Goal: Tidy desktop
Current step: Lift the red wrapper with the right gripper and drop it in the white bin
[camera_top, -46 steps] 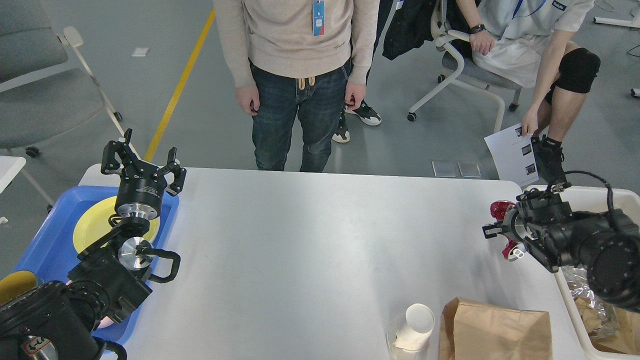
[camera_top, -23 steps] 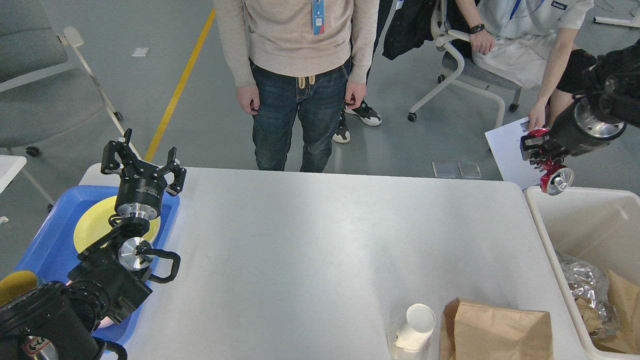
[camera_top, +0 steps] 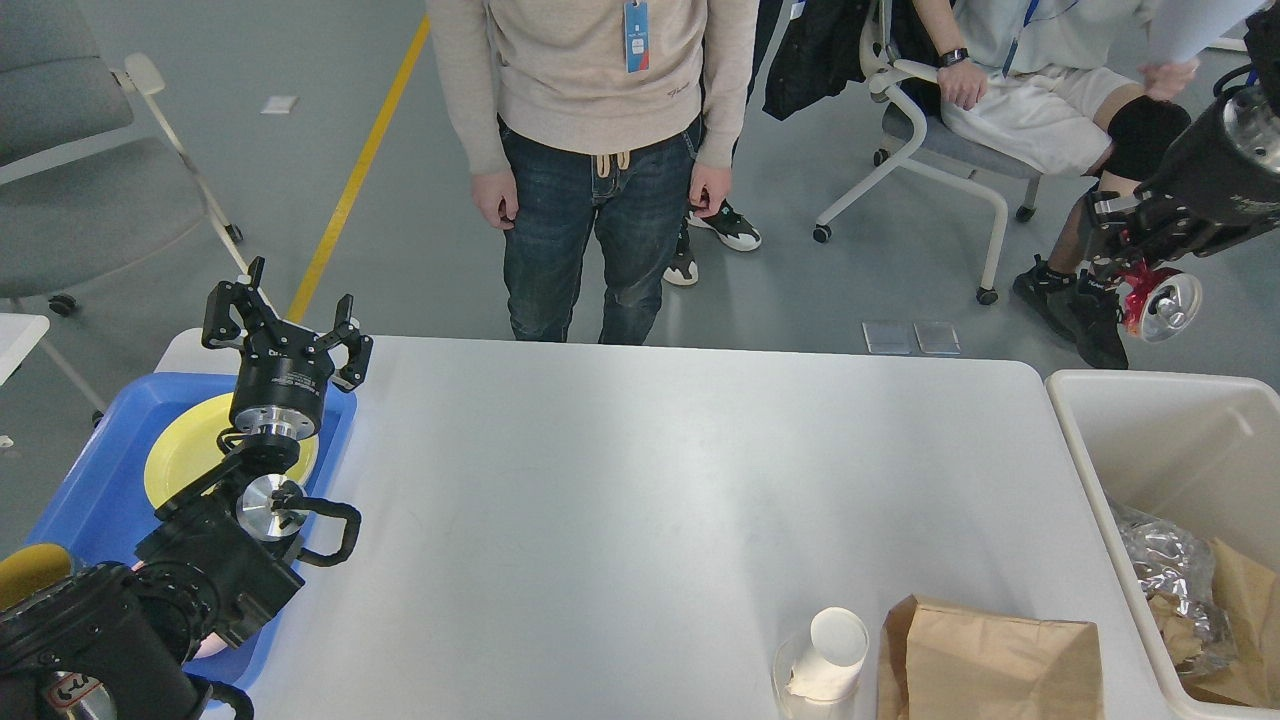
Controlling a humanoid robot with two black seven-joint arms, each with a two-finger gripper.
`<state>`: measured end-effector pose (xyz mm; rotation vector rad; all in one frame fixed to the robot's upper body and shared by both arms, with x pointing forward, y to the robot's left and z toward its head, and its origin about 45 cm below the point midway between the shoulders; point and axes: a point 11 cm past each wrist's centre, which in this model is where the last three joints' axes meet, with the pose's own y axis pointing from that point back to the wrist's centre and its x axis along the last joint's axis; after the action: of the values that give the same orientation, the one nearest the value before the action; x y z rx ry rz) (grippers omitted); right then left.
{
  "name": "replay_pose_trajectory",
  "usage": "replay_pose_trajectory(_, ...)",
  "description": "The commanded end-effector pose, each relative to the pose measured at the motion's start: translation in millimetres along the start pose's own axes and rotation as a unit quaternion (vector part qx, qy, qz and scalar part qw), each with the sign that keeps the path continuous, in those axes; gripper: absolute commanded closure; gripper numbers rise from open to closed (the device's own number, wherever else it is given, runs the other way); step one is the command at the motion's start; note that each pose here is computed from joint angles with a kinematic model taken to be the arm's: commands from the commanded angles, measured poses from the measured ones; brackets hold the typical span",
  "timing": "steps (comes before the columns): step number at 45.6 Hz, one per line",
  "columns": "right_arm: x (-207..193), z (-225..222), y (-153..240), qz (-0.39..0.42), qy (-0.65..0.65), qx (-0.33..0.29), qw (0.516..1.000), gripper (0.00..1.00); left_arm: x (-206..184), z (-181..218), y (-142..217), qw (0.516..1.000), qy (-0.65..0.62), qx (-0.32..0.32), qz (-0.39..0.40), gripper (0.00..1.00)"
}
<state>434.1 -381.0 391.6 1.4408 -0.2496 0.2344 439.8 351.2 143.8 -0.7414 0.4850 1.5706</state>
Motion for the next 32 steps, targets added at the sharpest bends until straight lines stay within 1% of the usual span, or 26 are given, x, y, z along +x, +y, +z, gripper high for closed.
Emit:
replay_pose_trajectory(1,-2.3,8.6,-3.6,-0.002,-0.009,-0.004,1.000,1.00,0.3,0.6,-0.1,1.000,0.000,0.000,0.000,0.03)
replay_pose_trajectory(3,-6.3,15.3,-10.4,-0.006,-0.016,-0.007,1.000,1.00,-0.1,-0.2,0.0,1.000,0.000,0.000,0.000,0.03)
replay_pose_trajectory(8,-14.0,53.5,-41.4,0.028,-0.050,-0.031,0.998,1.00,-0.1,-0.2,0.0,1.000,0.000,0.000,0.000,0.04)
replay_pose_trajectory(11,-28.3,83.2,-75.3,0.054,-0.067,-0.060,0.995,1.00,-0.1,-0.2,0.0,1.000,0.000,0.000,0.000,0.03)
replay_pose_trajectory(12,-40.9,103.3,-100.5,0.076,-0.073,-0.083,0.991,1.00,-0.1,-0.2,0.0,1.000,0.000,0.000,0.000,0.03)
replay_pose_trajectory(13,-48.8,113.7,-113.0,0.085,-0.074,-0.096,0.989,1.00,-0.1,-0.2,0.0,1.000,0.000,0.000,0.000,0.03)
replay_pose_trajectory(17,-76.5,144.2,-152.6,0.129,-0.063,-0.142,0.979,1.00,0.0,0.0,0.0,1.000,0.001,0.000,0.000,0.03)
replay_pose_trajectory(20,-105.7,155.4,-181.3,0.141,-0.065,-0.152,0.976,1.00,0.3,0.6,-0.1,1.000,0.000,0.000,0.000,0.03)
replay_pose_trajectory(25,-145.5,165.6,-212.3,0.144,-0.094,-0.157,0.972,1.00,0.3,0.6,-0.1,1.000,0.000,0.000,0.000,0.03)
replay_pose_trajectory(32,-174.6,160.4,-245.3,0.151,-0.115,-0.166,0.968,1.00,-0.1,-0.2,0.0,1.000,0.000,0.000,0.000,0.03)
